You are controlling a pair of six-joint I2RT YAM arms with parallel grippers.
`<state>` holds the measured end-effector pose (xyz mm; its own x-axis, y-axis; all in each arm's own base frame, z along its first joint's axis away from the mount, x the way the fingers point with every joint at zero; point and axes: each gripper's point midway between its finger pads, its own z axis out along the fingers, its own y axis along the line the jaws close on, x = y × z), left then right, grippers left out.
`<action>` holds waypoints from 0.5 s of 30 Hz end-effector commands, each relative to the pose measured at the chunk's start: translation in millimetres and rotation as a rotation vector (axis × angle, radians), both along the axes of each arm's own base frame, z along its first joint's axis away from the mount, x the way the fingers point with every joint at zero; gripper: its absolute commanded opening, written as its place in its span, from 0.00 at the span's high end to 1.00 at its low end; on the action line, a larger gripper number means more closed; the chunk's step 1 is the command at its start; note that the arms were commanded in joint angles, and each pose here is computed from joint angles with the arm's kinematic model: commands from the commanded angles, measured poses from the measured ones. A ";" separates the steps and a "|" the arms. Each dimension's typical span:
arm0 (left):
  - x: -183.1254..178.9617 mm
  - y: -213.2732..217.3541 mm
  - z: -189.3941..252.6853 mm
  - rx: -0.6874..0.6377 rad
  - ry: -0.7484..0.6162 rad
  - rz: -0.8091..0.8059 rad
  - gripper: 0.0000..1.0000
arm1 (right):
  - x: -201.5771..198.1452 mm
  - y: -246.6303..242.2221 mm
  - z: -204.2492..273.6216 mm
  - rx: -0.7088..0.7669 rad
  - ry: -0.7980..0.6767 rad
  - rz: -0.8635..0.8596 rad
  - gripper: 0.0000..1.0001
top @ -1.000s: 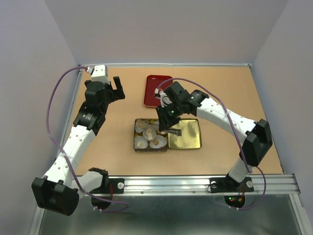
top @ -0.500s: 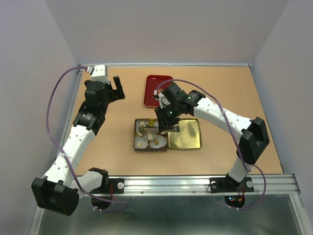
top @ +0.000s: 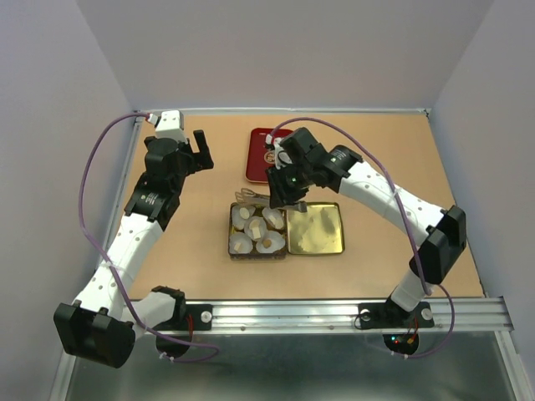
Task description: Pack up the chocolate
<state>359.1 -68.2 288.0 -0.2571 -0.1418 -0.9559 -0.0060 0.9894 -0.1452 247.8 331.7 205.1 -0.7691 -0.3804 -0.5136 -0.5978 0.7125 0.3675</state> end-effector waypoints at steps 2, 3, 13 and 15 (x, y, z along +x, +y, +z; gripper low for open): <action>2.5 -1.6 26.9 -0.006 -0.068 -0.003 0.01 | 23.8 -2.7 58.9 0.075 -0.192 -0.093 0.60; 2.3 -1.7 27.8 -0.005 -0.071 -0.004 0.01 | 27.0 -6.3 60.0 0.065 -0.208 -0.108 0.60; 0.3 -0.6 31.5 -0.008 -0.081 -0.002 0.01 | 91.0 -73.7 54.7 -0.063 -0.331 -0.348 0.60; 0.1 -0.9 30.1 -0.008 -0.078 -0.002 0.01 | 104.1 -93.4 49.4 -0.090 -0.345 -0.401 0.60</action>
